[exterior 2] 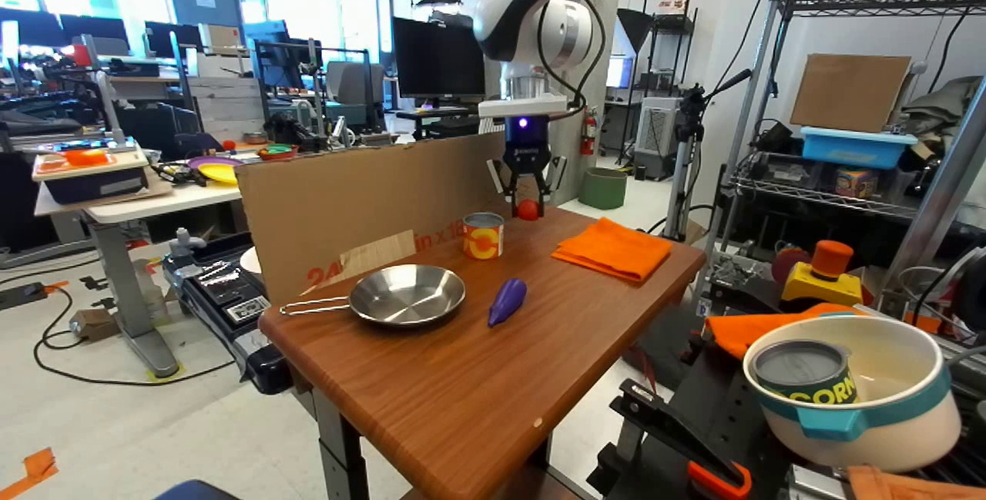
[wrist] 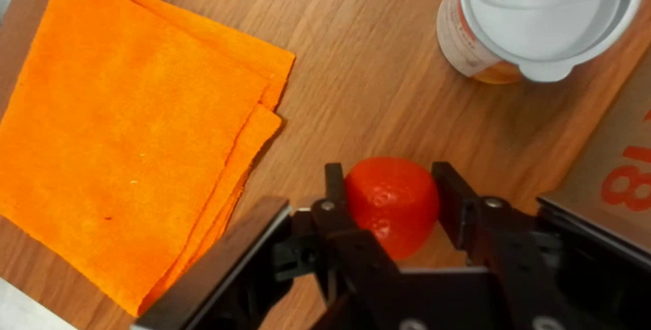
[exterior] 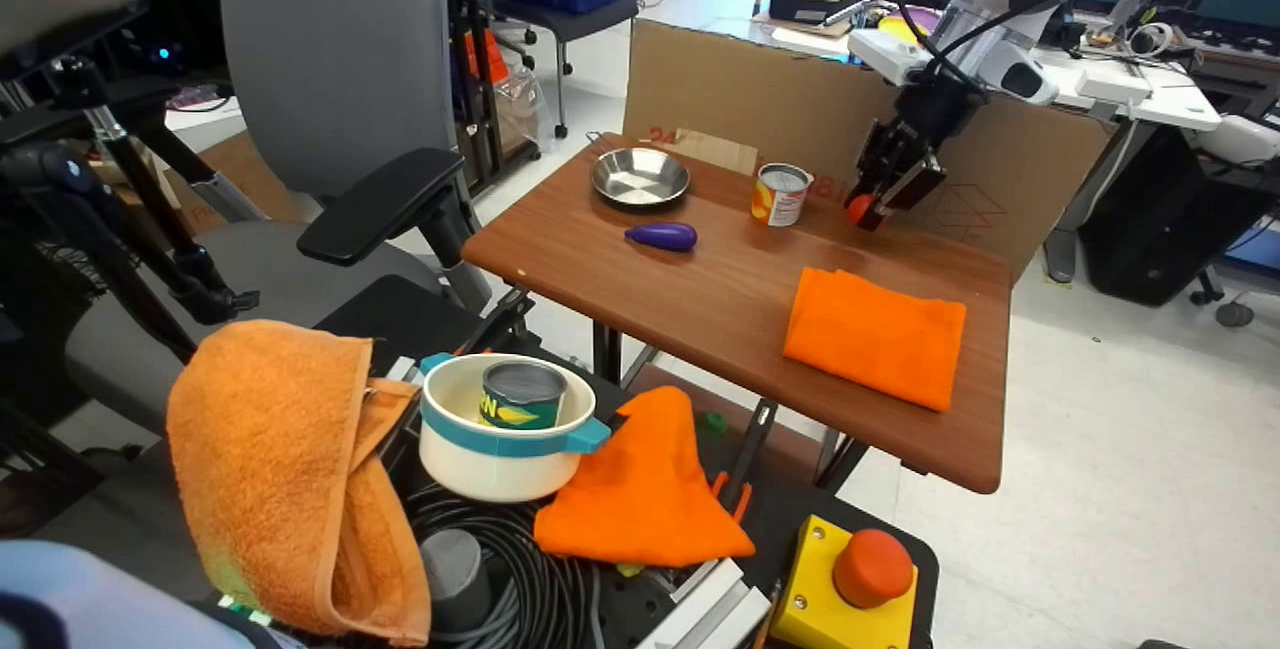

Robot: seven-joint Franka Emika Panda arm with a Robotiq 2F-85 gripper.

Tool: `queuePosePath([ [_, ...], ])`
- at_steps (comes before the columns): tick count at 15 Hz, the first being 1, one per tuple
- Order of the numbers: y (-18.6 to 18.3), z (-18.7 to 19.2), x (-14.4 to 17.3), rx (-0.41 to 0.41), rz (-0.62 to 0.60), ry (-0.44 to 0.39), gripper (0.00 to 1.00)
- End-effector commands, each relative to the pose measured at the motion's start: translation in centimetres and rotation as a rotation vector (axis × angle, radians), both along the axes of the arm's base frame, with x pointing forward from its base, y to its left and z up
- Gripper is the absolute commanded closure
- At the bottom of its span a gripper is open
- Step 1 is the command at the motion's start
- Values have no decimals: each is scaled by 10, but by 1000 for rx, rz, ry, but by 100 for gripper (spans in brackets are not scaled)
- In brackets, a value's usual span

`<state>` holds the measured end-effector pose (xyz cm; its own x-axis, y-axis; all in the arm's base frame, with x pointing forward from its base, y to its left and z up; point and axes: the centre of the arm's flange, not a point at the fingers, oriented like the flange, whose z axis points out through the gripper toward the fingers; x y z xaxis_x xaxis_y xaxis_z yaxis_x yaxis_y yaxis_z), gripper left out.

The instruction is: Remove the orange ball from the silver plate and move it to the right side of the table

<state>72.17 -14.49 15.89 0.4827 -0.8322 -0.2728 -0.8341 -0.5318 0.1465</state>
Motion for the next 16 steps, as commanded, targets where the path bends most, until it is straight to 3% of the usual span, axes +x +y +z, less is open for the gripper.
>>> queuePosePath([
  [1,-19,-11,33,-48,-68,57,79],
  [11,-37,-35,40,-142,-134,105,79],
  [12,-36,-38,40,-152,-128,110,29],
  [13,-34,-39,41,-158,-121,115,28],
  [16,-29,-33,40,-149,-102,123,8],
])
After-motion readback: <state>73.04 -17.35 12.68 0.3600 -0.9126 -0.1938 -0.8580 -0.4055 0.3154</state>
